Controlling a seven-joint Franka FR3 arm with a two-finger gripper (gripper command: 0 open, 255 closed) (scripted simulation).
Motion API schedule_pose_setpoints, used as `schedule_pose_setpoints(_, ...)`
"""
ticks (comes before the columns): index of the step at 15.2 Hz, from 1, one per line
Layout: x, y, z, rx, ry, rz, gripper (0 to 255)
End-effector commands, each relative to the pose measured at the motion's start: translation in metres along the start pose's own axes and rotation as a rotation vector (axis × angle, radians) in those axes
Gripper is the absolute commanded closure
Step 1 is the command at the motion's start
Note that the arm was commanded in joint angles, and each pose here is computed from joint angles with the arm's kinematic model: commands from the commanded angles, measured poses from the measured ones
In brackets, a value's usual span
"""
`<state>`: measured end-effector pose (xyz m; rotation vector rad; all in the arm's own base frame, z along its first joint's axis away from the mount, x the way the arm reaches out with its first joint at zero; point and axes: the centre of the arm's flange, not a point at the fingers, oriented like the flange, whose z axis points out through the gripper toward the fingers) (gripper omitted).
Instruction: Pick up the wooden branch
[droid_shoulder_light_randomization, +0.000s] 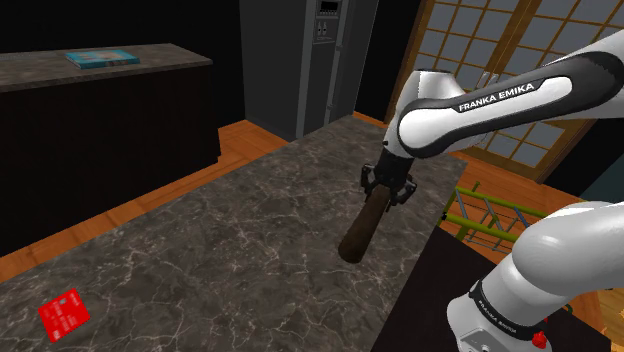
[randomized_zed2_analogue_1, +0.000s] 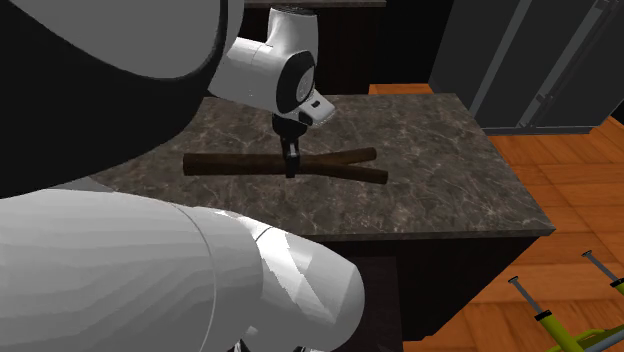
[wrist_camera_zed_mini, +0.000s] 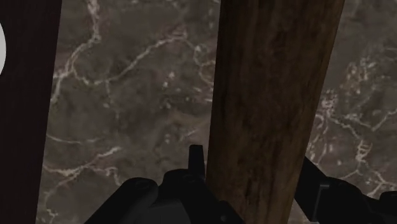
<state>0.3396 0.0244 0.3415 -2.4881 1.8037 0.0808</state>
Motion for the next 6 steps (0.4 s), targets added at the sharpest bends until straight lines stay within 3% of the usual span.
schedule_pose_setpoints(1,-0.001,0.000,-0.011,0.000,0.000,0.000,255)
schedule_pose_setpoints(6,-0.003,0.000,-0.028,0.000,0.000,0.000,255)
